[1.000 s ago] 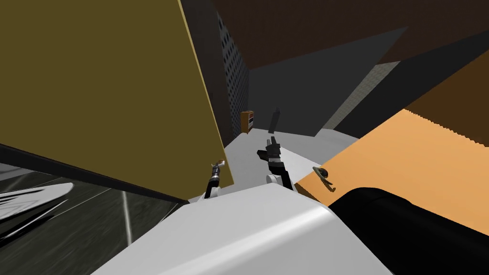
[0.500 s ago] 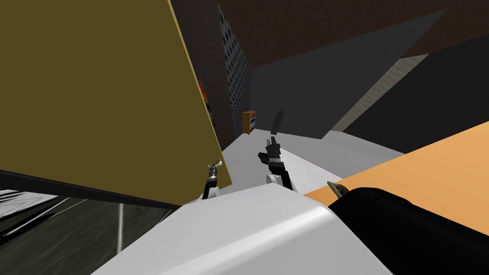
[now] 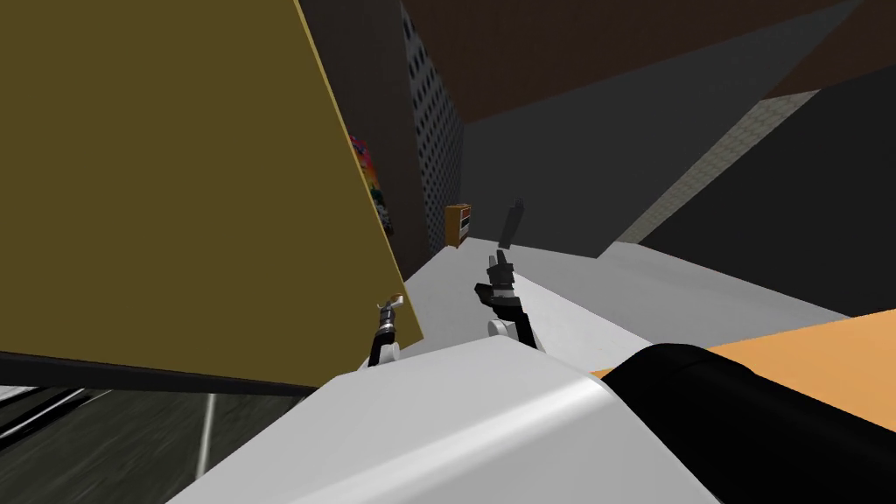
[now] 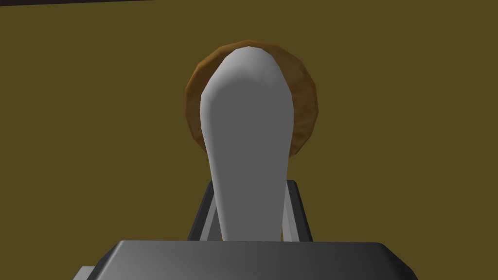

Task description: Push the door open

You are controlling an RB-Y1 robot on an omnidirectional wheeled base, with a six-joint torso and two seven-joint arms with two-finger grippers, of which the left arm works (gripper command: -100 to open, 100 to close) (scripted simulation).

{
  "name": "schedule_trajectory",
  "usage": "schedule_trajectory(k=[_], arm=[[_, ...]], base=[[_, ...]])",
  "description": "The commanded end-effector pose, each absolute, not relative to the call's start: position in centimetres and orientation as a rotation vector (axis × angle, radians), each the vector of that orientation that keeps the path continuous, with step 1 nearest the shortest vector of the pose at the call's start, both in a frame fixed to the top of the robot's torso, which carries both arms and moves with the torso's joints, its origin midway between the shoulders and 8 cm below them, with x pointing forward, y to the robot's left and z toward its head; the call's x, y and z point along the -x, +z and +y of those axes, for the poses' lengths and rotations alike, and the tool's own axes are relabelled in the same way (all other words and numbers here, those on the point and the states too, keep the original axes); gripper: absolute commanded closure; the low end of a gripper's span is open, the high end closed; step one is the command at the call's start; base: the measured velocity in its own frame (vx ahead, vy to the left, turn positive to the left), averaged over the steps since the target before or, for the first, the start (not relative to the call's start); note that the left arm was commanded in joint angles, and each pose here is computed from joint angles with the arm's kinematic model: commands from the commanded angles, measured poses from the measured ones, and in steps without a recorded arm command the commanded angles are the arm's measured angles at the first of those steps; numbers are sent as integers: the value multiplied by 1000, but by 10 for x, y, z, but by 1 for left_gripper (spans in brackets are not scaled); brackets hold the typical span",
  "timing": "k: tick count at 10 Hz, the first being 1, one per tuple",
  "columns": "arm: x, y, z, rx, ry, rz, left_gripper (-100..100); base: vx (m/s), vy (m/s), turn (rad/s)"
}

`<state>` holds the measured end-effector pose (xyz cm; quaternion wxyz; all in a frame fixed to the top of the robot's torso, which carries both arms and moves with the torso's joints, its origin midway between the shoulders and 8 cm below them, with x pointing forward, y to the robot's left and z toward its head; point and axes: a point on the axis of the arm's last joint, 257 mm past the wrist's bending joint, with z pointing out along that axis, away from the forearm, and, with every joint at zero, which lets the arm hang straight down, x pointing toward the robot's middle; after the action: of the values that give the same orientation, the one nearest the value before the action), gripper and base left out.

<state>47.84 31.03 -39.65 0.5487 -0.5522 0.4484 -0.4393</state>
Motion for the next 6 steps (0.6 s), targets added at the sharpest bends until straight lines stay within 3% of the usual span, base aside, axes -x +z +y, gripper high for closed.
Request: schedule_trajectory(k=[1,6], arm=[[-478,-391,322,1310,-1025,1033,100],[-471,-391,353,1343,-969,971,100]], base=[[205,-102,66],[209,-63,60]])
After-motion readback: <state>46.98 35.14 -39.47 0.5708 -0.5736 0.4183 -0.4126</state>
